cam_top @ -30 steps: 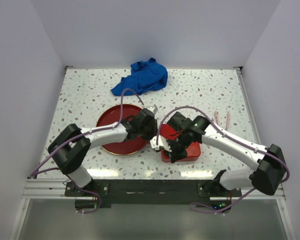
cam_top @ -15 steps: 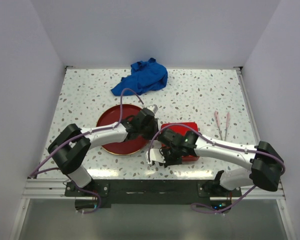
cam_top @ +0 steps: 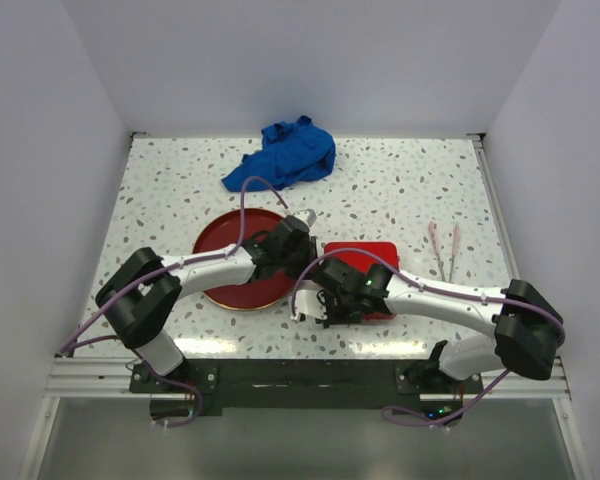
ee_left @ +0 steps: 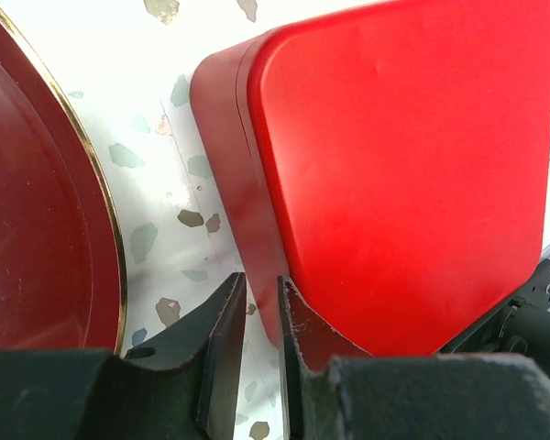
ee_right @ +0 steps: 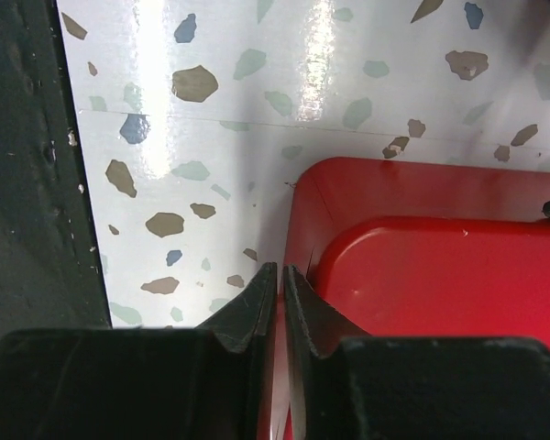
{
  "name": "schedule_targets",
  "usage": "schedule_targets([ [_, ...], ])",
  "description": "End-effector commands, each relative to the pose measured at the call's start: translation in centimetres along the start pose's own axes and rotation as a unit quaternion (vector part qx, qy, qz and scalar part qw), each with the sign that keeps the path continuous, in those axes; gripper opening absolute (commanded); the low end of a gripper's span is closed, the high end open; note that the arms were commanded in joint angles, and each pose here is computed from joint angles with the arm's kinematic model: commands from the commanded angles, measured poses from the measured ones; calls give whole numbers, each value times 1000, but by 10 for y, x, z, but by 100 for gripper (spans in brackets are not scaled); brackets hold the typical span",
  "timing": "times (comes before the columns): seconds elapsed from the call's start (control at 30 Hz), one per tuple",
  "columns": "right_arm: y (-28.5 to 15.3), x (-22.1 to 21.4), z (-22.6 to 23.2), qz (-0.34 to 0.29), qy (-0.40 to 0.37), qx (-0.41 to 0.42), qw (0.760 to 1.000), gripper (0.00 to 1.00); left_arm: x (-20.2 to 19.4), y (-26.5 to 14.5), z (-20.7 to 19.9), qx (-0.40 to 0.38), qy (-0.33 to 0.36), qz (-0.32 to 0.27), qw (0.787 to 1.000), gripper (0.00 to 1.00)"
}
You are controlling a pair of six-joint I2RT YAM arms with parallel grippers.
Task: Pack the cookies
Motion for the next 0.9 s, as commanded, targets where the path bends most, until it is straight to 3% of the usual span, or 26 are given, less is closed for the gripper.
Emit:
schedule_targets([
  [0.0, -7, 3, -1, -8, 10, -11, 1000, 13, 3, -2, -11, -24, -2, -12, 1000, 25],
  [0.1, -18, 9, 13, -21, 10, 43, 999, 14, 0, -3, -9, -22, -3, -9, 1000, 25],
  [0.3, -70, 27, 14, -110, 38, 145, 983, 13, 0, -5, -8, -21, -4, -9, 1000, 25],
  [0.5, -92, 4, -40, -167, 181, 83, 966, 13, 2, -3, -10, -26, -4, -11, 1000, 25],
  [0.57, -89, -12, -57, -162, 274, 59, 946, 11, 3, -3, -11, -26, -3, -11, 1000, 25],
  [0.63, -84, -30, -80, -173, 379, 36, 908, 6, 4, -2, -13, -28, -1, -13, 1000, 25],
  [0.73, -78, -52, -103, -194, 477, 42, 856, 6, 6, -3, -13, -25, 0, -15, 1000, 25],
  [0.87, -79, -69, -119, -207, 514, 41, 831, 6, 12, 0, -16, -24, 4, -19, 1000, 25],
])
Point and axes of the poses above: each gripper's point midway between its finger pads, its own y axis out along the fingers, its own z axis along the line the jaws close on, x = y × z, the point moved 3 cm from there along -y, back along the fingers, and after that the axes turned 1 degree about y, right-handed, at the moved point
